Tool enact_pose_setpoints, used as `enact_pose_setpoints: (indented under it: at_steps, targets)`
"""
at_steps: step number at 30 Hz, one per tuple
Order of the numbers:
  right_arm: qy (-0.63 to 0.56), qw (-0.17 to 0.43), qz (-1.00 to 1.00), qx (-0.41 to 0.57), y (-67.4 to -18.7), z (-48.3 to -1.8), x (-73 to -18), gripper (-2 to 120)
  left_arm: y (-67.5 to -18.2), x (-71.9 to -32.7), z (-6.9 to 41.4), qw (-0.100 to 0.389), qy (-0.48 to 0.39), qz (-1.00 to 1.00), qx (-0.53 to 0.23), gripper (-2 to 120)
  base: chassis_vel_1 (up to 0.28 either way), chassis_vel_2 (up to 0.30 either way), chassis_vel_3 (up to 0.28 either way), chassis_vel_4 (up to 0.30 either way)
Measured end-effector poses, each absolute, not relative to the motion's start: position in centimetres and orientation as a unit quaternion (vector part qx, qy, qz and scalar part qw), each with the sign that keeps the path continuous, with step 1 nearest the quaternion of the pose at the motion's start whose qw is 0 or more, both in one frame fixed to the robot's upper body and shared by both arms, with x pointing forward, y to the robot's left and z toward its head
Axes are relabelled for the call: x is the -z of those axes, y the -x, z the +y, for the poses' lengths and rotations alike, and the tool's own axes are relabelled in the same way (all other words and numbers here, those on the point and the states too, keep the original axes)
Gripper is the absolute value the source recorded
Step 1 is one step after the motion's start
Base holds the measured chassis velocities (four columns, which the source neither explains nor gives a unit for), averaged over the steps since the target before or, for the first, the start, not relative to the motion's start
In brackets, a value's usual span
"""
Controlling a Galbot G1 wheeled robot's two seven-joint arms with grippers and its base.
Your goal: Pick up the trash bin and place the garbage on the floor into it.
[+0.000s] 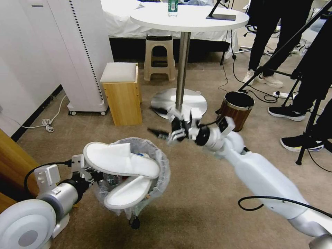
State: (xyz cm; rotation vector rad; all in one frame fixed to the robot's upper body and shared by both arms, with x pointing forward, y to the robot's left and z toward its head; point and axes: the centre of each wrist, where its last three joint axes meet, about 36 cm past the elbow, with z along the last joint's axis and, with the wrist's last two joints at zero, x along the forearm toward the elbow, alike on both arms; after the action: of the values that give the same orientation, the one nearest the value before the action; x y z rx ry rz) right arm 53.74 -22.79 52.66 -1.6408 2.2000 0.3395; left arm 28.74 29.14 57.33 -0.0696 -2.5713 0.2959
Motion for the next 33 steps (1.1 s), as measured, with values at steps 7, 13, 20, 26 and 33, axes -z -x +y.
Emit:
enact_pose_setpoints:
  at_steps: [7,13,20,26,33]
  targets:
    - [0.421,0.171,0.887,-0.085,-51.9,-27.0,-53.9,100,-28.6,-57.3,29.2,0.281,-0.007,-0.954,-0.106,0,0.0,0.0,0.0,0.0]
    - [0.318,0.17,0.93,-0.069,-50.1,-31.1,-53.1,100,-28.7,-56.6,29.6,0.295,-0.037,-0.948,-0.109,0,0.0,0.0,0.0,0.0]
    - [0.255,0.182,0.949,-0.047,-48.2,-34.9,-51.8,100,-28.7,-55.7,29.9,0.319,-0.067,-0.939,-0.109,0,0.0,0.0,0.0,0.0]
    - [0.227,0.194,0.953,-0.046,-46.9,-36.3,-51.1,100,-29.8,-54.5,31.0,0.347,-0.089,-0.925,-0.125,0,0.0,0.0,0.0,0.0]
    - [0.228,0.196,0.953,-0.043,-45.9,-36.5,-50.5,100,-30.8,-53.2,32.3,0.372,-0.104,-0.911,-0.147,0,0.0,0.0,0.0,0.0]
